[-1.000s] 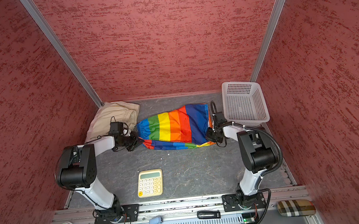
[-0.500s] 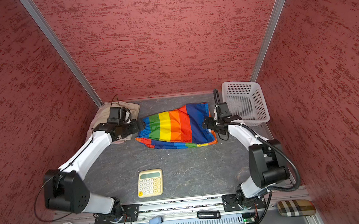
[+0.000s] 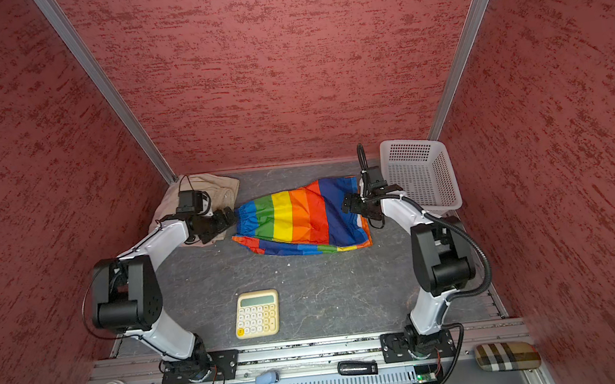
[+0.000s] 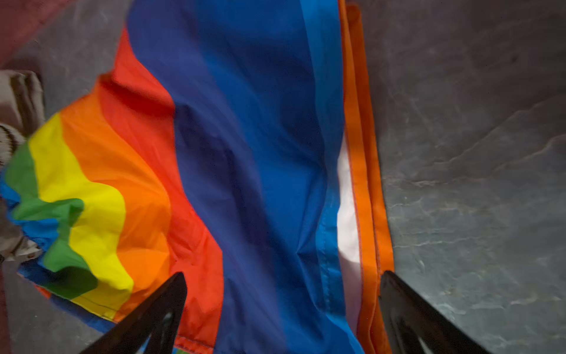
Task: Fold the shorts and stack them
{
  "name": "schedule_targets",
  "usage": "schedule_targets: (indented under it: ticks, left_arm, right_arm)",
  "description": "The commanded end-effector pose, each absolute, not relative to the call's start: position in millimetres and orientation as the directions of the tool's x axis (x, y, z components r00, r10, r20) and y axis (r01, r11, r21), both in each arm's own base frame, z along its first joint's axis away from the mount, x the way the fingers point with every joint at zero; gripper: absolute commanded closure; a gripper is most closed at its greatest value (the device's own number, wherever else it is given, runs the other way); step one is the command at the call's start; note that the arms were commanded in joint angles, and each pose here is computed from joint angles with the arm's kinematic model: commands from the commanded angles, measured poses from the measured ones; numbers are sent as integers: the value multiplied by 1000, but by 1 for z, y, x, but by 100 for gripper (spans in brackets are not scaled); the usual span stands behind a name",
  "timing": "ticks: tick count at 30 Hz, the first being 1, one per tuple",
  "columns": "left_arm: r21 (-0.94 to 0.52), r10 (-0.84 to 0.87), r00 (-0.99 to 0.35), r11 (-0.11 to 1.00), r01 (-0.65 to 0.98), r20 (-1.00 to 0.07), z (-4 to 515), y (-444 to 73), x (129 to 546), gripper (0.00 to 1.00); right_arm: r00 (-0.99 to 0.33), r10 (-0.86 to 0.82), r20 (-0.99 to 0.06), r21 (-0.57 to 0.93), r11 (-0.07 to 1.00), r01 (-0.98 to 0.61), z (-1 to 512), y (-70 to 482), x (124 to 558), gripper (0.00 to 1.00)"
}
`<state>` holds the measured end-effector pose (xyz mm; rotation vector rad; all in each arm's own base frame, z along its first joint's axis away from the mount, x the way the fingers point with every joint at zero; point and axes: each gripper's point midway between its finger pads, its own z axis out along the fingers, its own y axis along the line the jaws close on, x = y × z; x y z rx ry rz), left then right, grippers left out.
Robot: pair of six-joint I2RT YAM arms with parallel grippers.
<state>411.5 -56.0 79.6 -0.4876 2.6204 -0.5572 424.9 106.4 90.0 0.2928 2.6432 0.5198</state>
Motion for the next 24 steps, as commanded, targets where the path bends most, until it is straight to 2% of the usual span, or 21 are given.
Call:
schedule_targets:
  ticks: [1,9,18,20,22,24]
  left_arm:
    - [-579,-375,-874,803,-140,-308,109,-91,426,1]
    - [-515,-290,-945,839,-176,-149,59,-110,424,0]
    - [-380,-205,-975,911,-159,-83,28,-114,418,1]
    - [-362,-189,-979,920,-150,-76,22,-114,417,9]
    - [-345,-165,-984,929,-133,-66,17,-116,415,28]
    - [-315,-143,-988,942,-116,-64,14,-116,413,42]
  right_arm:
    - [-881,258,-397,410,909,81,97,105,435,1]
    - [-882,298,-365,418,899,131,72,88,434,1]
    - [-900,275,-337,383,914,135,47,82,448,1]
    - [-906,272,-324,392,911,133,40,86,449,1]
    - [-912,276,-304,410,902,136,31,90,447,1]
    - [-916,278,-290,422,896,138,25,97,443,1]
